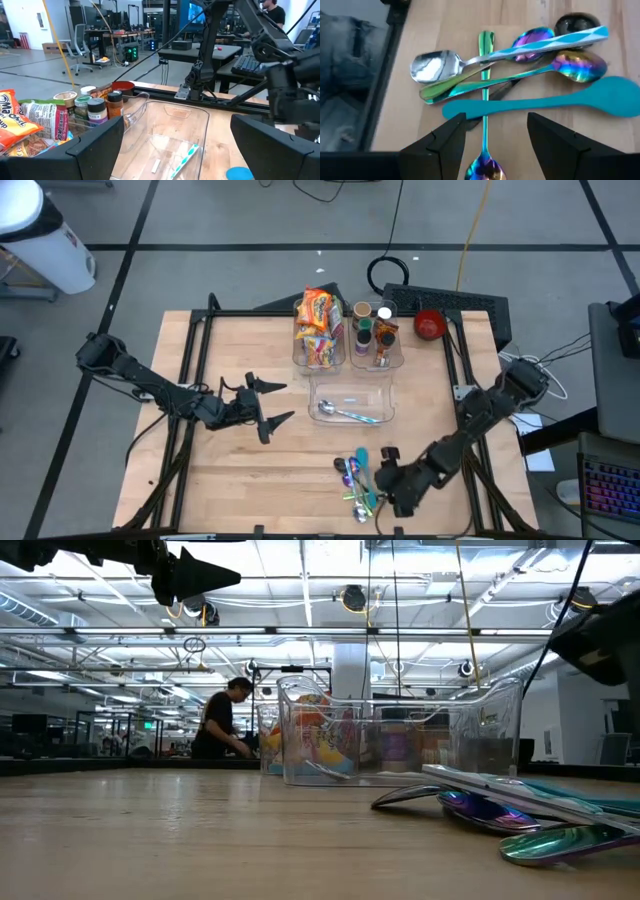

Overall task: Pick & Place Food Item
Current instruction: Put the right blue green spoon into the bottom transparent bin

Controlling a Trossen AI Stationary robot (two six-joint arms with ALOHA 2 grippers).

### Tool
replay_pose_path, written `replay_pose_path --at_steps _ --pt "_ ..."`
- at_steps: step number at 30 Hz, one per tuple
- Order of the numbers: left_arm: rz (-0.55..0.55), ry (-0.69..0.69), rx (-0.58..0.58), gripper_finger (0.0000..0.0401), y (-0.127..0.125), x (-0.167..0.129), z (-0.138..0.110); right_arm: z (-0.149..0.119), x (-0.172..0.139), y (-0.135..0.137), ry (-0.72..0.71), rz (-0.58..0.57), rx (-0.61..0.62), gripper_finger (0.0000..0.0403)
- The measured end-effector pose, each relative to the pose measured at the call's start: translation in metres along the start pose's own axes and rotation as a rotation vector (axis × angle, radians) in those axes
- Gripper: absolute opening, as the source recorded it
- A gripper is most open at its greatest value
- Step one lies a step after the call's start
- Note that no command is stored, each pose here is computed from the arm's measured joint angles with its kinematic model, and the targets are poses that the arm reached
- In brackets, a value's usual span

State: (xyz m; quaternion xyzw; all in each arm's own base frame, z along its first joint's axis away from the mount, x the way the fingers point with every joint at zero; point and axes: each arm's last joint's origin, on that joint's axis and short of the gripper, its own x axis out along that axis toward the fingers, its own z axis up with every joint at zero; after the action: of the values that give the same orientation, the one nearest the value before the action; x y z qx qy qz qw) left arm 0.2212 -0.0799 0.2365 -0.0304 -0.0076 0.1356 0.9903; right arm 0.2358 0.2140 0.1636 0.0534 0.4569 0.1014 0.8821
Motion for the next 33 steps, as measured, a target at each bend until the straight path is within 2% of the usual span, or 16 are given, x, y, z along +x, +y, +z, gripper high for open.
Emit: replay_pose_path --at_steps 5,17,21,29,33 --pt "0.000 0.000 0.000 0.0374 0.000 0.000 0.000 -0.012 0.011 0.006 0.012 -0.052 -0.043 0.0202" --pt "0.000 0.000 0.000 0.0374 0.000 0.000 0.000 -0.024 0.020 -0.009 0.171 -0.140 -0.036 0.0196" --pt "0.000 0.000 0.000 0.0374 0.000 0.000 0.000 -0.020 0.021 -0.017 0.187 -0.161 0.000 0.0157" --pt "0.000 0.000 0.000 0.0374 0.000 0.000 0.000 -0.016 0.023 -0.029 0.206 -0.194 0.013 0.0019" --pt "0.000 0.000 0.000 0.0374 0.000 0.000 0.000 -0.014 0.022 -0.032 0.200 -0.200 0.034 0.0015"
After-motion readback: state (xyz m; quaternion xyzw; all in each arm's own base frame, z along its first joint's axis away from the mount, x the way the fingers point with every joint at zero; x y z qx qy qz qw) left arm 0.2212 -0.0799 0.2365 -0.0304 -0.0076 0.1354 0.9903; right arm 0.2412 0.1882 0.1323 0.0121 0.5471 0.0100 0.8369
